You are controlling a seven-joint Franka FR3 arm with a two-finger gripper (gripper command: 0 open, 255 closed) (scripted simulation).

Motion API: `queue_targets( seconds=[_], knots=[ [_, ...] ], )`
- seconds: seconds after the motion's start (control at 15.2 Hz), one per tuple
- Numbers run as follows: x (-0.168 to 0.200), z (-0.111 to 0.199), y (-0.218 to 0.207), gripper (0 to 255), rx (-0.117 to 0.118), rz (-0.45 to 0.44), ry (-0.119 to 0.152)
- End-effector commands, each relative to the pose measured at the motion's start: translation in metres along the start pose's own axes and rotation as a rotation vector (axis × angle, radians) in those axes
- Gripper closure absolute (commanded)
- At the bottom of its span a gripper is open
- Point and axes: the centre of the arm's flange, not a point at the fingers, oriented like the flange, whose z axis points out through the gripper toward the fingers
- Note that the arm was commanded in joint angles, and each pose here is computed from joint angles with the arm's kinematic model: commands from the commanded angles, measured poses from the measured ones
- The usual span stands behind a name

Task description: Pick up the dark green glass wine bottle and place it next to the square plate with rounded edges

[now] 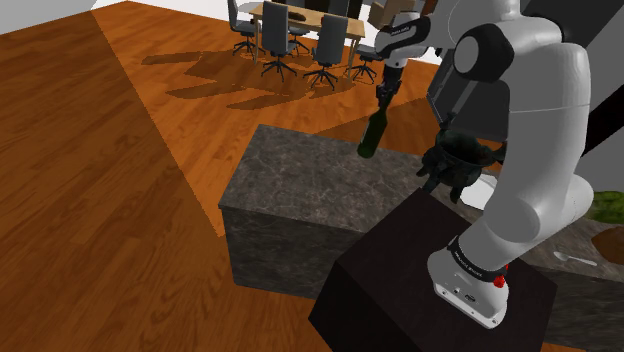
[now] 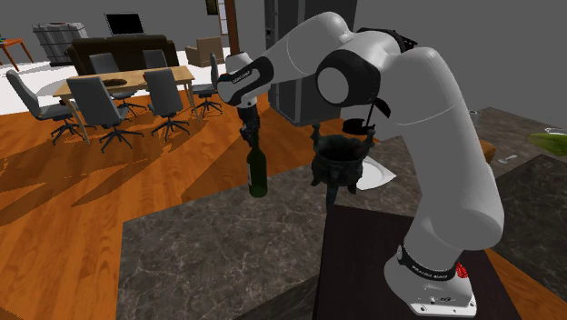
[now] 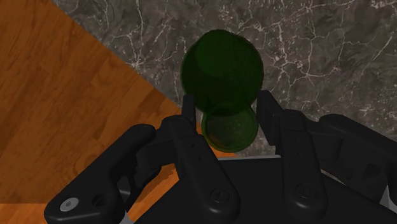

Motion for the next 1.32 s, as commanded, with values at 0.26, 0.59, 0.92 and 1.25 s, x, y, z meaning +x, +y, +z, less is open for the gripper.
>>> queue_targets(
  seconds=[0.26, 0.59, 0.92, 1.25],
  knots=[
    [-0.003, -0.032, 0.002, 255, 0.000, 0.000, 0.000],
    [-0.028, -0.056, 0.009, 255, 0.000, 0.000, 0.000],
    [-0.088, -0.079, 0.024, 255, 0.000, 0.000, 0.000],
    [-0.147, -0.103, 0.039, 255, 0.000, 0.000, 0.000]
  ],
)
